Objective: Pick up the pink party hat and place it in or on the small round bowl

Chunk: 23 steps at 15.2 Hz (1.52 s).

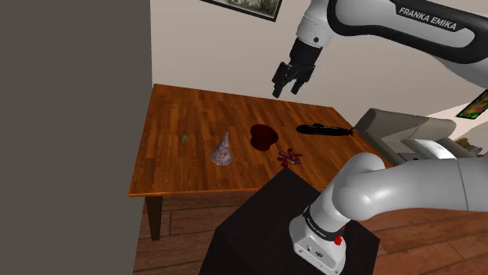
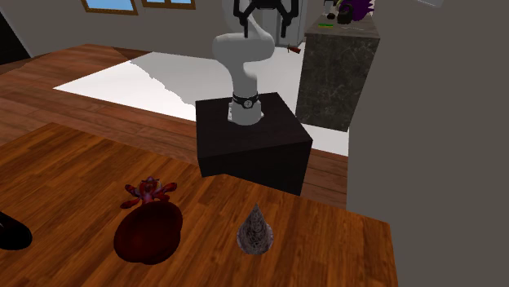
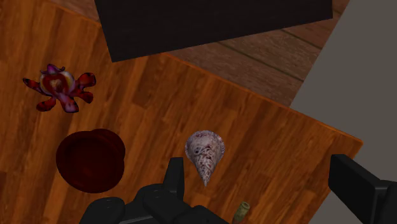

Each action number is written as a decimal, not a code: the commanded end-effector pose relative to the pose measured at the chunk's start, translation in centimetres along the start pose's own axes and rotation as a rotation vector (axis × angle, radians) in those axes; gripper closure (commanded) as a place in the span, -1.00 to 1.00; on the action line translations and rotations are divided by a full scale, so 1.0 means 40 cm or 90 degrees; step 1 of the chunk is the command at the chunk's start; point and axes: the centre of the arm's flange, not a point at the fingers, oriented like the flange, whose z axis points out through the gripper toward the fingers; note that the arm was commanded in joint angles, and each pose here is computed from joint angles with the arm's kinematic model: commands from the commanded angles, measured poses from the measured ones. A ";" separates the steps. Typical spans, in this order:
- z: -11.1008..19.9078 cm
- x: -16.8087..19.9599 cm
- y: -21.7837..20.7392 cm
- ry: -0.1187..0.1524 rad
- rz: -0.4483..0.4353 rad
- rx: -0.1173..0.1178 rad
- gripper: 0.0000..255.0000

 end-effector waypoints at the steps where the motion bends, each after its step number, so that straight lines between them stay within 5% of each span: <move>1: 0.000 0.000 0.000 0.000 0.000 0.000 -1.00; 23: 0.637 0.268 0.113 0.147 0.035 0.060 -1.00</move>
